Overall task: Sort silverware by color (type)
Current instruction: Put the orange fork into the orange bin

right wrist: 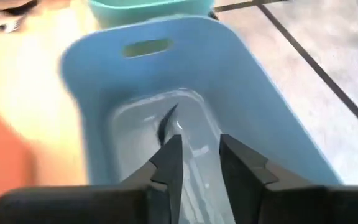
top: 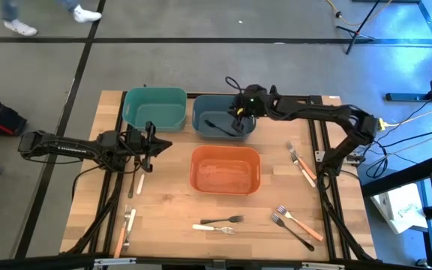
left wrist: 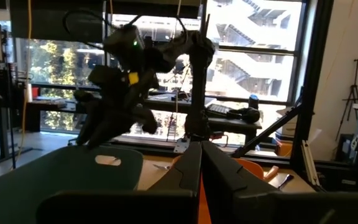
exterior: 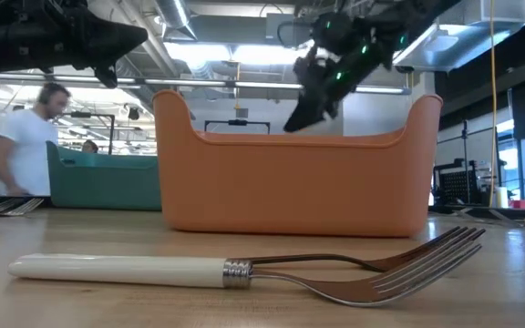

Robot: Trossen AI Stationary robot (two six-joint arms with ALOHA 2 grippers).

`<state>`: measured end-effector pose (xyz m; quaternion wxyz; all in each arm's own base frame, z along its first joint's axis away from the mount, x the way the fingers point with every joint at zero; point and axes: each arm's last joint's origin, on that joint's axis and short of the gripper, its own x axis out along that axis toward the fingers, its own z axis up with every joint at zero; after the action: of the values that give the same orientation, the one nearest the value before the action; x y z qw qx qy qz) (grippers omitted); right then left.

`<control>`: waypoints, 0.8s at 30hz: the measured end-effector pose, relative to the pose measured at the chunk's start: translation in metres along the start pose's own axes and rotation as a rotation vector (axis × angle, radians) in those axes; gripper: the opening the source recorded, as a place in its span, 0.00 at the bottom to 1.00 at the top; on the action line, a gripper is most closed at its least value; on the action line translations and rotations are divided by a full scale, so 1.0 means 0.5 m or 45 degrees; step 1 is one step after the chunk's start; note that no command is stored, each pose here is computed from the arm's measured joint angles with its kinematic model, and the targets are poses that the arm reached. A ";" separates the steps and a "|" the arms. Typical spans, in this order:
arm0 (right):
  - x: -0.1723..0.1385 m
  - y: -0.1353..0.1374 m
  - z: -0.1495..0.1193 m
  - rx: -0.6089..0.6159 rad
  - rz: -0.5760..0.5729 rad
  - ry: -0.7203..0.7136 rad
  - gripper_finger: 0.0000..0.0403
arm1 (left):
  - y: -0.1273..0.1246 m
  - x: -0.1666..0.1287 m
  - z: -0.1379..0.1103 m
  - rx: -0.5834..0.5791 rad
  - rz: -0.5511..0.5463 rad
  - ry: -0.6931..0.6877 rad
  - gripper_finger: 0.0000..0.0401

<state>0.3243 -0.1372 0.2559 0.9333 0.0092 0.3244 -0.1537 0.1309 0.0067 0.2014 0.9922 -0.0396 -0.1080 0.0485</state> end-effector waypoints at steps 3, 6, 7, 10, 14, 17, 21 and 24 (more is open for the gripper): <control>-0.041 0.036 0.025 -0.063 0.042 -0.056 0.24 | -0.002 0.000 -0.003 0.001 -0.043 0.019 0.02; -0.085 0.081 0.043 -0.138 0.087 -0.125 0.23 | -0.002 0.000 -0.004 0.001 -0.048 0.026 0.02; -0.101 0.095 0.047 -0.157 0.111 -0.140 0.23 | -0.002 0.000 -0.003 0.001 -0.048 0.024 0.02; -0.143 0.139 0.053 -0.214 0.188 -0.175 0.22 | -0.002 0.000 -0.003 0.001 -0.048 0.025 0.02; -0.186 0.194 0.039 -0.286 0.295 -0.119 0.22 | -0.001 0.000 -0.003 0.001 -0.037 0.025 0.02; -0.208 0.237 0.025 -0.295 0.330 -0.064 0.22 | 0.001 0.000 -0.008 0.004 0.004 0.054 0.02; -0.228 0.292 -0.009 -0.324 0.355 0.085 0.22 | 0.002 0.000 -0.012 0.006 0.033 0.074 0.02; -0.235 0.321 -0.037 -0.302 0.329 0.138 0.22 | 0.002 0.000 -0.012 0.007 0.033 0.078 0.02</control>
<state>0.2729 0.0508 0.2994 0.9210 -0.0509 0.3862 0.0073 0.1320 0.0074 0.1953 0.9944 -0.0399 -0.0770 0.0604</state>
